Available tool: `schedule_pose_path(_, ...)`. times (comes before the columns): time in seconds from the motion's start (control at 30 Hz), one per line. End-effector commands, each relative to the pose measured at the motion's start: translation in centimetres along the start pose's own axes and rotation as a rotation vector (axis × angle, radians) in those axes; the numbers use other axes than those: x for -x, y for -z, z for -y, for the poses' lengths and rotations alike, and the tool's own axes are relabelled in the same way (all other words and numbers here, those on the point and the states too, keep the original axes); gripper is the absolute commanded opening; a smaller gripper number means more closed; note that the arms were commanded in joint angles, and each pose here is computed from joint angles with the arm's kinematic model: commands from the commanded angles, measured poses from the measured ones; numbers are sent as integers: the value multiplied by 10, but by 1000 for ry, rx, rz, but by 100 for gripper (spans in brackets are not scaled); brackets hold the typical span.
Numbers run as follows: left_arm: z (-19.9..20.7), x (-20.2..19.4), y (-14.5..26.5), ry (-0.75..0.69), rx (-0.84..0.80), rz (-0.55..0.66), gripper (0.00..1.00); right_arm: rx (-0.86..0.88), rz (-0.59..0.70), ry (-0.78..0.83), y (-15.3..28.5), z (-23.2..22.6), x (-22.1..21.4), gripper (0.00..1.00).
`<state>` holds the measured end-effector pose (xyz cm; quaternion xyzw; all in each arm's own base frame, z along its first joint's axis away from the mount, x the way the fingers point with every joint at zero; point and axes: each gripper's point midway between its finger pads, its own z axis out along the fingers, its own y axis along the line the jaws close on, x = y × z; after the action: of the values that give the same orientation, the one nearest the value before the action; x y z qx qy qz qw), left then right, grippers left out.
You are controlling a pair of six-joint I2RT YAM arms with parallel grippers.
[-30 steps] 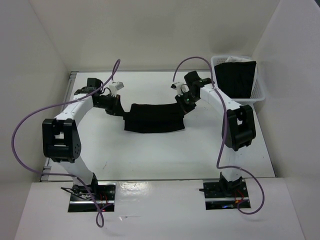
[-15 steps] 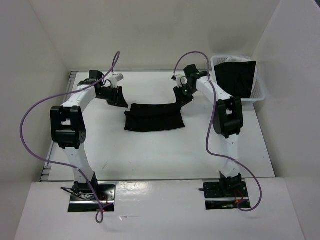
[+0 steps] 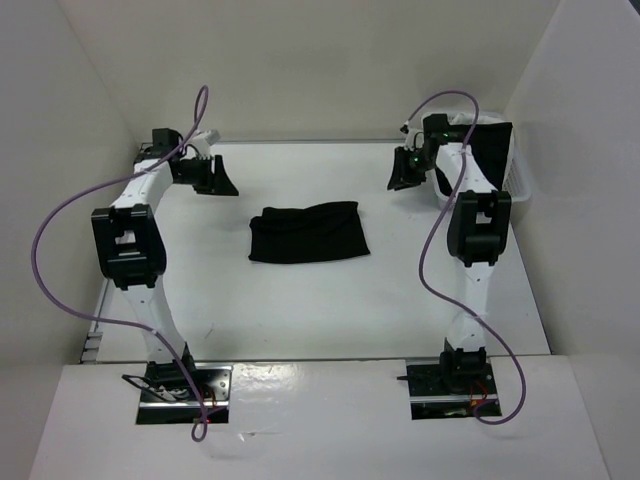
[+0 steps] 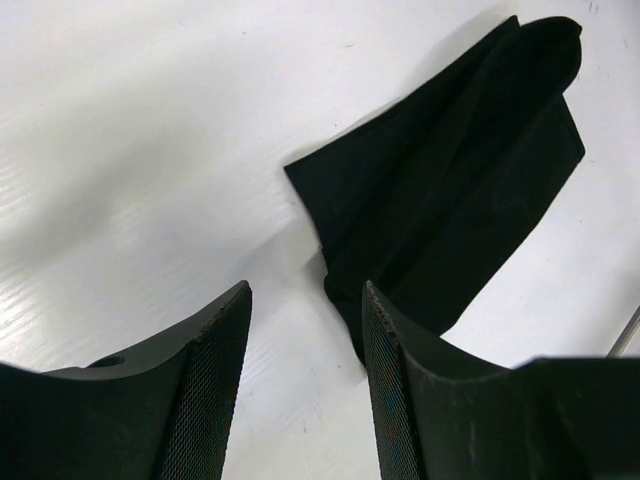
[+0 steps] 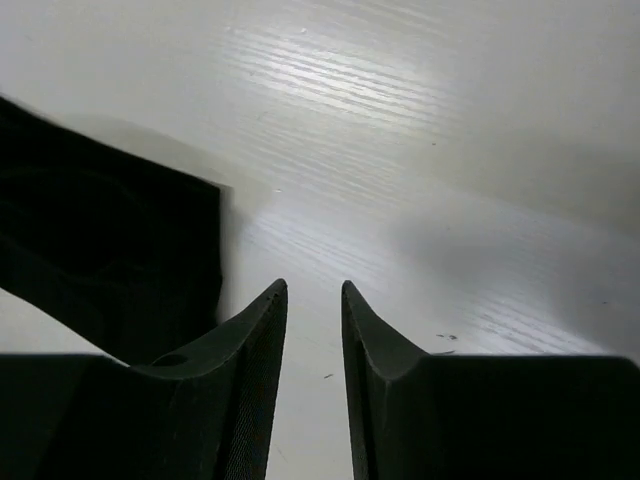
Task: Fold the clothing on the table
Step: Fold the skirt
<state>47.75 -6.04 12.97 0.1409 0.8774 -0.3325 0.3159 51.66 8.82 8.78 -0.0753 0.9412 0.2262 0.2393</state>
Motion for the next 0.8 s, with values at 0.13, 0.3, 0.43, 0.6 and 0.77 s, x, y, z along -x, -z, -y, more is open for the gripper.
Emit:
schedule_pose_path(0.13,40,-7,33,-101,-22,-18,57,17,24,315,27,-109,-9,41)
schedule_pose_path(0.3,53,-21,66,-131,29,13,62,-19,16,541,29,-181,-47,54)
schedule_pose_path(0.43,76,-8,105,-134,58,111,77,23,34,608,35,-211,-58,72)
schedule_pose_path(0.6,90,-12,141,-58,149,193,100,64,-26,700,17,-236,-83,79)
schedule_pose_path(0.77,89,-23,178,-37,291,305,100,142,-124,779,-19,-266,-118,80)
